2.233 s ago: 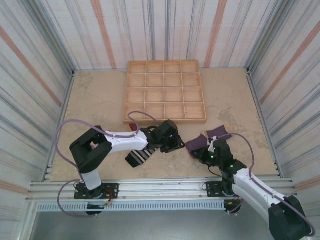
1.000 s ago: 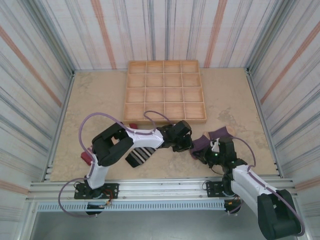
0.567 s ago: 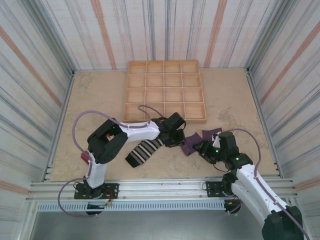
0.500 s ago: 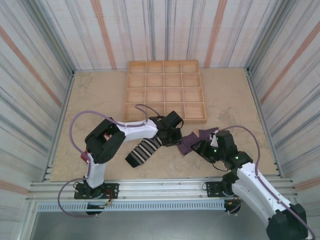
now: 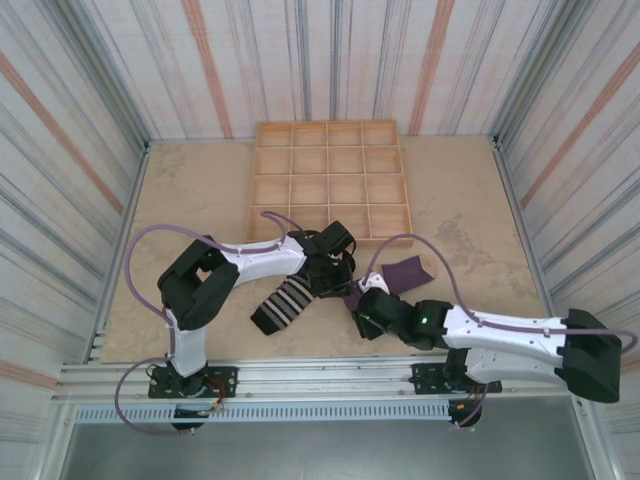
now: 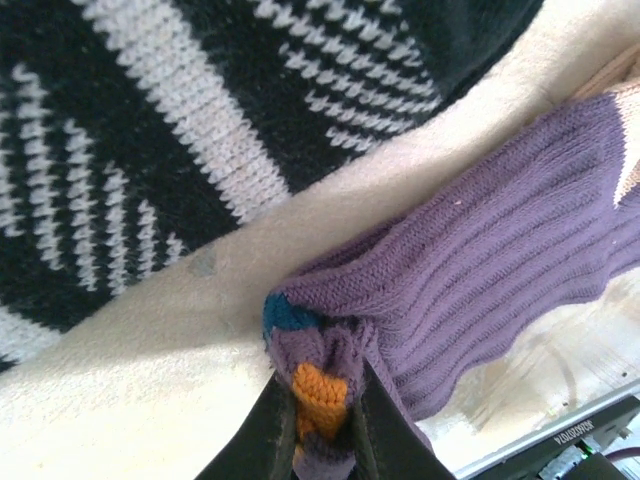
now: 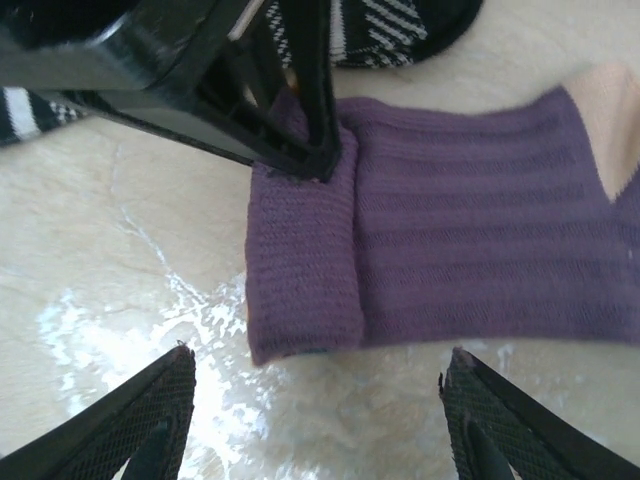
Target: Roll the socks
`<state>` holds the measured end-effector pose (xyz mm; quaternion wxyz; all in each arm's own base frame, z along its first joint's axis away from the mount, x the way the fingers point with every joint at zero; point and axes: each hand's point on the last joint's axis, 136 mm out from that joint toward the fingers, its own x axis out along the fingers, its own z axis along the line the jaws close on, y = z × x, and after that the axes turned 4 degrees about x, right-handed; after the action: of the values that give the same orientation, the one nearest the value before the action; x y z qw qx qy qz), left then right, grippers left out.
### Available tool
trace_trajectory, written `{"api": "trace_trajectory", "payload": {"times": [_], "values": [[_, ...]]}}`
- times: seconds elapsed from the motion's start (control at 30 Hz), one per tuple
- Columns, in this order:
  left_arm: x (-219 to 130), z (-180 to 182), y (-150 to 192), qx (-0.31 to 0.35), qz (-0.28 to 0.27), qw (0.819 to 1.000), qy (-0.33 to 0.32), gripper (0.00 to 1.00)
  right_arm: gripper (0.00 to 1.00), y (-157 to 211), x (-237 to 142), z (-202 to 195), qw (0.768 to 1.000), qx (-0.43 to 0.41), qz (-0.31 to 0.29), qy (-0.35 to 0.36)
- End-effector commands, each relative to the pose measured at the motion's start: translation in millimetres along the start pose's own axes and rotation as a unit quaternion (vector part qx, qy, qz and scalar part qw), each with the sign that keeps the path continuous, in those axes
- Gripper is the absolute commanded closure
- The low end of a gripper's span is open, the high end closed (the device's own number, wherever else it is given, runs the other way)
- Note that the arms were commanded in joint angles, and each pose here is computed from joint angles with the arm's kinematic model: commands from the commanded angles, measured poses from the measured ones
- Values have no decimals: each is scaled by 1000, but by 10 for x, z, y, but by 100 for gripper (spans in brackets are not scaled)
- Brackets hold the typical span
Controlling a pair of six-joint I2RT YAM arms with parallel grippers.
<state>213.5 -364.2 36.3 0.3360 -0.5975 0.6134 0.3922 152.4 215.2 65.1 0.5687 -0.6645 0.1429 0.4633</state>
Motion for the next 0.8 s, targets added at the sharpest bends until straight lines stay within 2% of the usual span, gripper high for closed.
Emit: {"api": "trace_trajectory", "payload": {"times": [0.0, 0.17, 0.37, 0.7, 0.77], "values": [[-11, 14, 58, -13, 22, 1000, 5, 100, 32, -226, 50, 14, 995, -57, -64, 41], [-2, -5, 71, -14, 32, 999, 7, 100, 30, -218, 163, 82, 991, -91, -80, 60], [5, 8, 70, -16, 34, 999, 6, 100, 32, -114, 351, 50, 988, -106, -72, 87], [-11, 51, 57, -18, 35, 999, 3, 100, 57, 17, 454, -43, 985, -97, -54, 134], [-25, 44, 43, -18, 34, 999, 7, 100, 67, 62, 464, -81, 985, -91, -50, 139]]}}
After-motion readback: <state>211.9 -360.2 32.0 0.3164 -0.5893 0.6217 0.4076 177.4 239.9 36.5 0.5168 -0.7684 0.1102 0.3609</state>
